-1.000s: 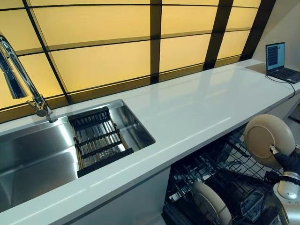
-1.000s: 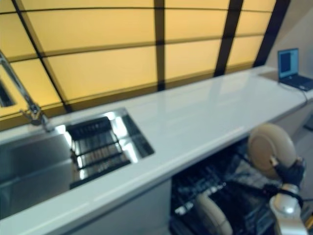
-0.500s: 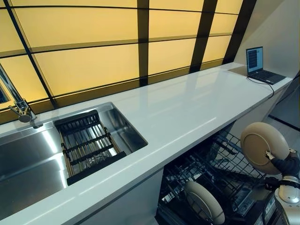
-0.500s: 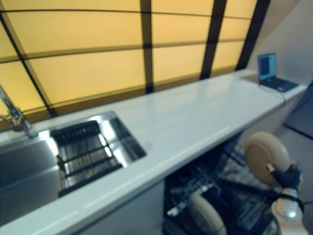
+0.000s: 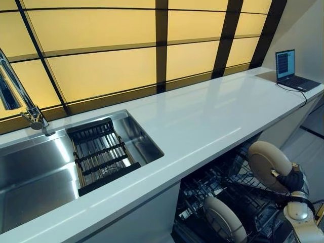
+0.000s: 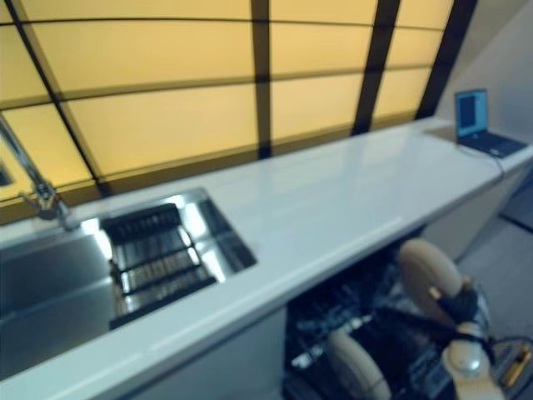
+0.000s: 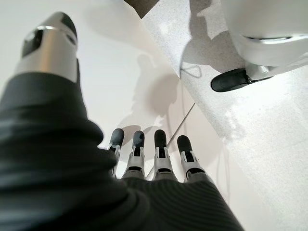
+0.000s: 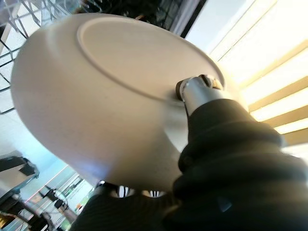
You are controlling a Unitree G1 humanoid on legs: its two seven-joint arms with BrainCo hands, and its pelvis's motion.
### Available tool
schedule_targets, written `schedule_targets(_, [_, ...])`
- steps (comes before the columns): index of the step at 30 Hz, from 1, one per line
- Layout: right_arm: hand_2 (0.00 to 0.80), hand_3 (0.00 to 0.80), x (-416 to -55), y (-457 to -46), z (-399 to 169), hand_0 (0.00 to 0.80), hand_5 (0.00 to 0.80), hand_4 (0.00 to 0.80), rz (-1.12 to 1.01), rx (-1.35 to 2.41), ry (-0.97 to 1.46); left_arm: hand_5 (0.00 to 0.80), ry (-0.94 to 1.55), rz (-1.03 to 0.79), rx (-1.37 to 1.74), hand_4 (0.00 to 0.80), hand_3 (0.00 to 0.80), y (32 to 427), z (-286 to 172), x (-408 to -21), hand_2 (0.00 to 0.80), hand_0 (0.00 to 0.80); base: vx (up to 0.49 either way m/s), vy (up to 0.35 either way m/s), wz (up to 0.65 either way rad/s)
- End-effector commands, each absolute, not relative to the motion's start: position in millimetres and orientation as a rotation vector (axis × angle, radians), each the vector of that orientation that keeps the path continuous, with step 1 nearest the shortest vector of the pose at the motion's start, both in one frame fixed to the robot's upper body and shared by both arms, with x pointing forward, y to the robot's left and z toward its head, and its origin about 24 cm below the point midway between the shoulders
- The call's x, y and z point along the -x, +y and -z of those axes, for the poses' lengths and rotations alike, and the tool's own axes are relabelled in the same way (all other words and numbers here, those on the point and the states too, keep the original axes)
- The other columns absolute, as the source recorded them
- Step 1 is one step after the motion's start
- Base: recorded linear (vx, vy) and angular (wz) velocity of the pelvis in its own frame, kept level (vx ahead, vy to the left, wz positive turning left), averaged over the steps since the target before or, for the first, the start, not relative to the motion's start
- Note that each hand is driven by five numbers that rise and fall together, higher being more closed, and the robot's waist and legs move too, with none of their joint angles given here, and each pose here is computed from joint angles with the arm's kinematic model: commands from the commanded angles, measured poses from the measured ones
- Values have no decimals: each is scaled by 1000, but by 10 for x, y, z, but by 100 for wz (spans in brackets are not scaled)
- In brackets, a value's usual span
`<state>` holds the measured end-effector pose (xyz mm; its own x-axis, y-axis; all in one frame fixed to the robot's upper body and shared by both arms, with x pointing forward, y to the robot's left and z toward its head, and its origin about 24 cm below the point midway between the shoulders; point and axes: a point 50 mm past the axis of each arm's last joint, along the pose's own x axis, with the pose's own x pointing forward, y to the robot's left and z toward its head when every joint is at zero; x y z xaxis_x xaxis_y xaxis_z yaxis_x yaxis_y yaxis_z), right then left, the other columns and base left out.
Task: Take plates into dishwasher
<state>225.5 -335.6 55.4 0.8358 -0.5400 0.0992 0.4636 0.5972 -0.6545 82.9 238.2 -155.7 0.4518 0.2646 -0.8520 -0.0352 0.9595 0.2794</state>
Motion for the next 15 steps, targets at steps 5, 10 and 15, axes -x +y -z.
schedule_targets(5, [800,800,-2438,-3470,-772,800,800,800,589,850,65,0,1031,-117,-353,0,0,2522,1462,-1071,0,0,1,-5,2])
schedule_targets(10, [800,800,-2430,-3497,-651,800,800,800,580,870,129,0,1029,-104,-365,0,0,2540,1450,-1089,0,0,6,-8,5])
schedule_targets(15, [800,800,-2425,-3513,-570,800,800,800,580,890,179,0,1022,-88,-376,0,0,2544,1436,-1120,0,0,6,-6,3])
